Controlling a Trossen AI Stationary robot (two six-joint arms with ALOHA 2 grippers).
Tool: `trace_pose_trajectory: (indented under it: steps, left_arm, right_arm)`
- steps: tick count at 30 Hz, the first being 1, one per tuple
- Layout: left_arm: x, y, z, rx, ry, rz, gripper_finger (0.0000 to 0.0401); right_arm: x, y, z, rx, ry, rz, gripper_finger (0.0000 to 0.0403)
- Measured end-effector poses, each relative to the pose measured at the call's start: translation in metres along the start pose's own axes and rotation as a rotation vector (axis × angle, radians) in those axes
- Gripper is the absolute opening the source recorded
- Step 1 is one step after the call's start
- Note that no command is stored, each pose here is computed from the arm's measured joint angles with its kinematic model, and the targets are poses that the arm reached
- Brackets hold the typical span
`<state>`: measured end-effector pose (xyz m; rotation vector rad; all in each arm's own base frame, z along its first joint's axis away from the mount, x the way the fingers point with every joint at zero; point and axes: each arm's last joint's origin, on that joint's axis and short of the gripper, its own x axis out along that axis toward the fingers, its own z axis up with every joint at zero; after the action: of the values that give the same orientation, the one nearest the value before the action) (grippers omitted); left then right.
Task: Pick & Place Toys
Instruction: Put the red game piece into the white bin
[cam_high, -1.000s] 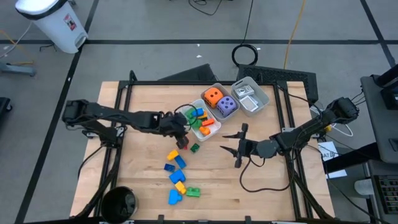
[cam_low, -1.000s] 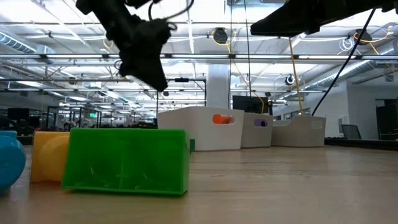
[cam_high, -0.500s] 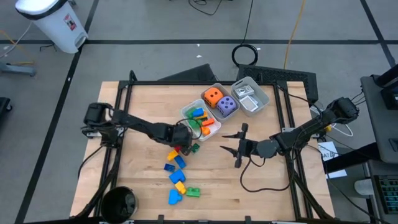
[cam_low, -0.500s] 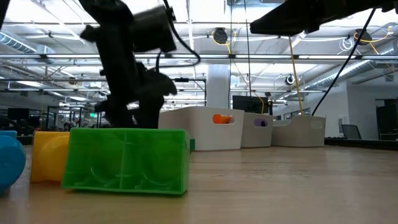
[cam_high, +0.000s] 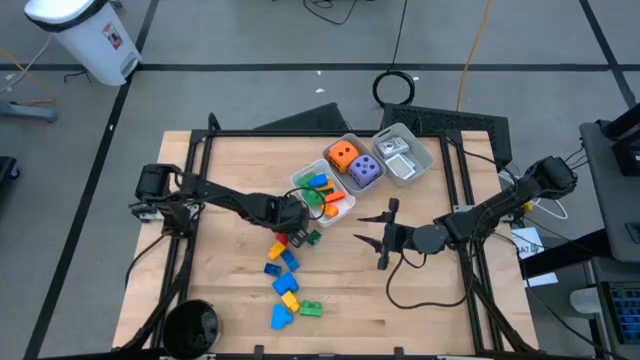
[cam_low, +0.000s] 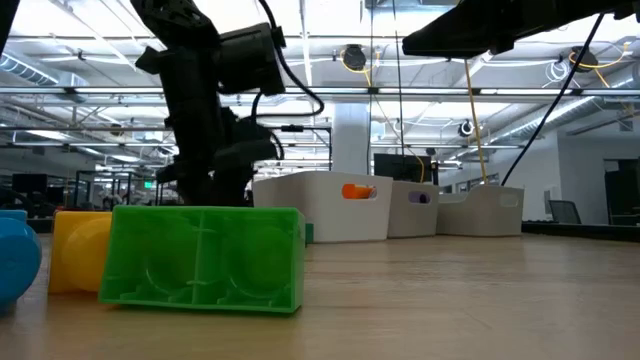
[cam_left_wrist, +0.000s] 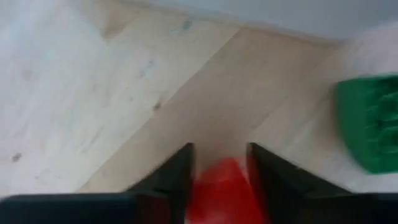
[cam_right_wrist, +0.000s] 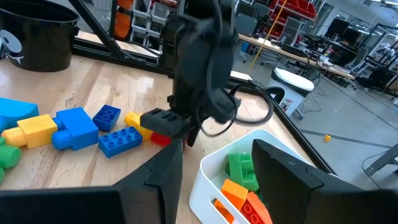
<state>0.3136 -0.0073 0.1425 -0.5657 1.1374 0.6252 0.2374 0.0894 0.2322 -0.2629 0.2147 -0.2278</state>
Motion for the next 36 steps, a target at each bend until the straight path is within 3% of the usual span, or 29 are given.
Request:
trace_pose_trajectory:
  steps: [7,10,14,17,23,28,32,36]
  left_arm:
    - [-0.027,0.006,0.012,0.003,-0.075,-0.065,0.0018]
    - [-0.040,0.008,0.015,0.017,-0.103,-0.099,0.0010]
    - [-0.053,0.005,0.009,0.072,-0.062,-0.175,0.0049]
    - [-0.055,0.002,0.000,0.060,-0.020,-0.169,0.0093]
    - [-0.051,0.001,-0.019,0.052,0.043,-0.039,0.0197]
    - [-0.054,0.002,-0.025,0.031,0.016,0.036,0.0272]
    - [-0.048,0.002,-0.028,0.024,0.015,0.040,0.0303]
    - [-0.034,0.006,-0.033,0.020,0.026,0.040,0.0309]
  right_arm:
    - [0.000,0.000,0.000,0.000,-0.001,0.000,0.0164]
    - [0.000,0.000,0.000,0.000,0.000,0.000,0.0164]
    - [0.000,0.000,0.000,0.000,0.000,0.000,0.0164]
    - [0.000,0.000,0.000,0.000,0.000,0.000,0.0164]
    - [0.000,0.000,0.000,0.000,0.000,0.000,0.0164]
    - [0.000,0.000,0.000,0.001,-0.001,0.000,0.0164]
    - [0.000,0.000,0.000,0.000,-0.001,0.000,0.0164]
    - [0.000,0.000,0.000,0.000,0.000,0.000,0.0164]
